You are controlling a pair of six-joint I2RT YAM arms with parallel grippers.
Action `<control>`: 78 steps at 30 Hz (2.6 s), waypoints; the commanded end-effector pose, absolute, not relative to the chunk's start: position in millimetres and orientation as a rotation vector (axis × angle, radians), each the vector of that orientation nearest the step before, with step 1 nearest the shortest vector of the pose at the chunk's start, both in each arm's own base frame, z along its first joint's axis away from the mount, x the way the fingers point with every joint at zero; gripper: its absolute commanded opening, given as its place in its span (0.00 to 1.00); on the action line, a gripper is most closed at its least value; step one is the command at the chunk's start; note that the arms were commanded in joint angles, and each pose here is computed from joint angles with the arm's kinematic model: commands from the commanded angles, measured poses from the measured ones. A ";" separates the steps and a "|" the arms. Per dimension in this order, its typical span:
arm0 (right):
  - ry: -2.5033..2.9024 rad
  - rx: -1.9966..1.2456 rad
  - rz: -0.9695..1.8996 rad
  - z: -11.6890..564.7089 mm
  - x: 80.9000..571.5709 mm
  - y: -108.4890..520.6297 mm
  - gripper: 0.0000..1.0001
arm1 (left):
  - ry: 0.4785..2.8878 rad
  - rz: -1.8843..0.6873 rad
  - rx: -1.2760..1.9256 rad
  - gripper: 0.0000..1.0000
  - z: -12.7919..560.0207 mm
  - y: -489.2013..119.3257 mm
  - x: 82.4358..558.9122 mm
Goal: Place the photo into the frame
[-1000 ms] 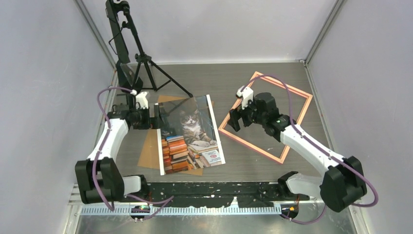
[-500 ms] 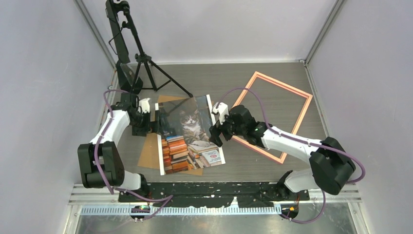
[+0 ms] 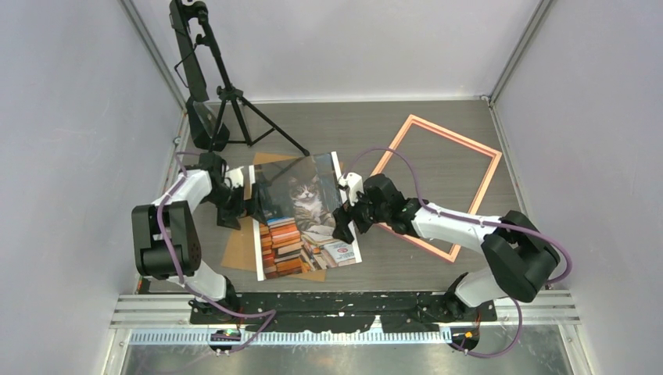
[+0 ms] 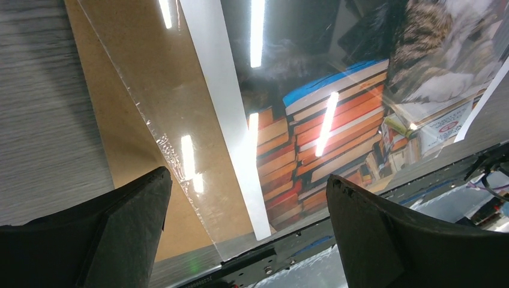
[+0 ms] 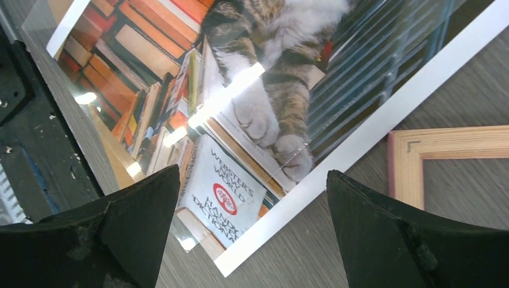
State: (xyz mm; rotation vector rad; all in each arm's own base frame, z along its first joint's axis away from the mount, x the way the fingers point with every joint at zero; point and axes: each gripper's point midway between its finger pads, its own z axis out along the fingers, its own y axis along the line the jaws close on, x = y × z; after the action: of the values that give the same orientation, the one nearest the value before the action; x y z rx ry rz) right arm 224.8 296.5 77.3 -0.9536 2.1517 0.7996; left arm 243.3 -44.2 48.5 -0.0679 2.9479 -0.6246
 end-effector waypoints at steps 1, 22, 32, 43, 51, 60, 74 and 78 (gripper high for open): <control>2.155 -0.919 0.917 77.8 220.2 311.8 0.99 | 2.934 -0.703 -0.106 0.99 54.7 -50.5 250.9; 2.282 -0.823 1.042 46.3 225.7 322.8 0.92 | 2.926 -0.668 -0.132 0.99 57.1 -39.3 249.7; 2.335 -0.735 1.085 42.2 232.6 319.3 0.92 | 2.977 -0.692 -0.182 0.99 46.2 -40.2 248.4; 2.374 -0.631 1.230 37.1 237.5 321.1 0.90 | 2.982 -0.888 -0.232 0.99 32.0 -58.4 250.6; 2.327 -0.550 1.332 53.5 246.2 316.5 0.85 | 2.957 -0.931 -0.226 0.99 33.0 -63.7 250.1; 2.193 -0.560 1.466 87.3 244.5 319.8 0.82 | 2.937 -0.917 -0.180 0.99 35.1 -68.9 251.3; 2.083 -0.564 1.590 115.8 240.9 319.2 0.72 | 2.933 -0.900 -0.169 0.99 34.2 -69.3 251.4; 2.072 -0.554 1.620 119.1 240.6 320.0 0.68 | 2.933 -0.899 -0.161 0.99 33.9 -69.8 251.0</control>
State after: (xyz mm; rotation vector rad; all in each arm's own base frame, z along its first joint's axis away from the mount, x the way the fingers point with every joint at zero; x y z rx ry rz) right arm 248.2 308.3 84.0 -0.4582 2.2191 1.5103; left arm 243.5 -55.2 39.6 -0.2350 2.9937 -0.8322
